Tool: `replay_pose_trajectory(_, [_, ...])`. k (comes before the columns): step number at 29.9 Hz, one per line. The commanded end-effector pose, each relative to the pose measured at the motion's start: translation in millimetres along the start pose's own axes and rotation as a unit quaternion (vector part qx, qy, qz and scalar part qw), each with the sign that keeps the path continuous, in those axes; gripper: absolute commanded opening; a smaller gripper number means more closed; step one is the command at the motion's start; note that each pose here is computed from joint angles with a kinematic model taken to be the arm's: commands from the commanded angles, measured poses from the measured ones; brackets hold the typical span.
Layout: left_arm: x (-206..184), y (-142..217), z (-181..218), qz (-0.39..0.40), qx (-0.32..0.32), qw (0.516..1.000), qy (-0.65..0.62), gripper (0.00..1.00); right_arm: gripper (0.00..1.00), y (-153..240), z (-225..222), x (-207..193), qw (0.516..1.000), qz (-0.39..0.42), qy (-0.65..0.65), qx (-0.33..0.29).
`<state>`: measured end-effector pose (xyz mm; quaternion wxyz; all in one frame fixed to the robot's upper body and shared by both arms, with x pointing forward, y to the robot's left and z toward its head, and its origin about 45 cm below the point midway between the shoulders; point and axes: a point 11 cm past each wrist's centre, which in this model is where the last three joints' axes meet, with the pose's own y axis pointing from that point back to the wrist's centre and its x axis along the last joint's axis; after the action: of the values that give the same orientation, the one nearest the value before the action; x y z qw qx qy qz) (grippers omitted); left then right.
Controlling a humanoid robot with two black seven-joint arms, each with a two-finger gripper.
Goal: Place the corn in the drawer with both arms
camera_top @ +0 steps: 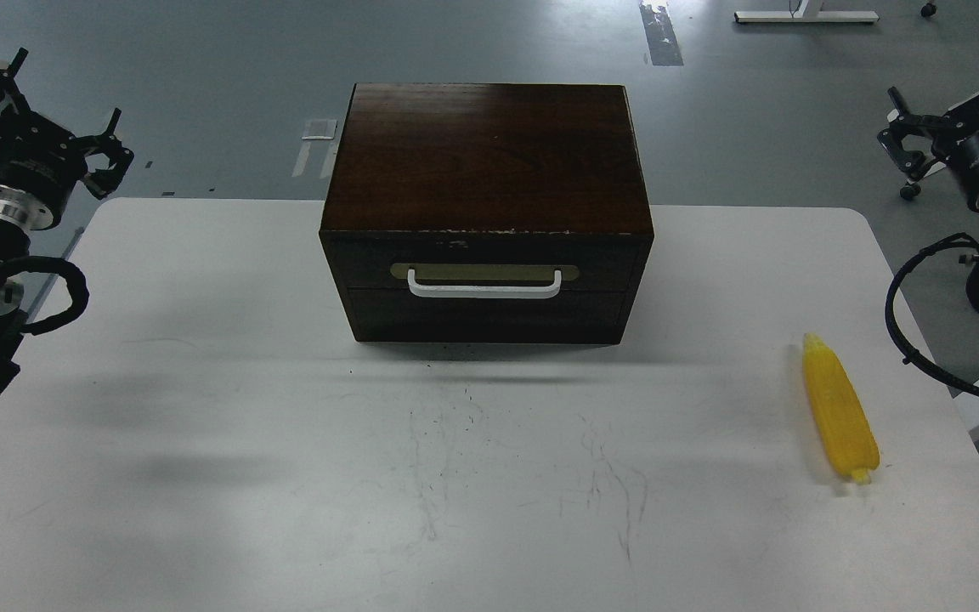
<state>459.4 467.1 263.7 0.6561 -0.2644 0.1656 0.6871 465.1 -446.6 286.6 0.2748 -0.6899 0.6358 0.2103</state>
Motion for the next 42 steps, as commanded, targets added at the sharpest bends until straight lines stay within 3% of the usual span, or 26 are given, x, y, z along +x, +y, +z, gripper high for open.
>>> replay_pose_trajectory(1, [-1.3, -0.8, 0.8, -0.002, 0.0, 1.0, -0.001, 0.98, 1.0, -0.9, -0.6, -1.6, 1.0, -0.002, -0.001, 0.001])
replay_pose_trajectory(17, [-4.4, -3.6, 7.7, -0.01, 0.004, 1.0, -0.02, 0.97, 1.0, -3.7, -5.3, -4.8, 1.0, -0.005, 0.0, 0.005])
replay_pose_trajectory(24, [-14.8, -12.3, 56.5, -0.037, -0.005, 0.994, -0.107, 0.97, 1.0, -3.5, -14.9, -3.8, 1.0, -0.004, 0.008, 0.012])
replay_pose_trajectory(29, [-53.0, -26.4, 99.0, -0.094, -0.013, 0.975, -0.199, 0.92, 1.0, -1.5, -26.9, 1.6, 1.0, 0.004, 0.016, 0.023])
replay_pose_trajectory(32, [-101.5, -35.6, 111.3, -0.161, -0.013, 0.954, -0.252, 0.89, 1.0, -1.2, -30.3, 4.2, 0.999, 0.009, 0.018, 0.027])
replay_pose_trajectory(38, [-203.0, -37.8, 95.9, -0.305, 0.004, 0.862, -0.405, 0.86, 1.0, -5.1, -34.1, -1.5, 0.999, 0.003, 0.018, 0.03])
replay_pose_trajectory(42, [-268.9, -26.0, 90.5, -0.387, -0.018, 0.79, -0.475, 0.85, 1.0, -7.3, -36.2, -5.0, 0.999, 0.0, 0.019, 0.032])
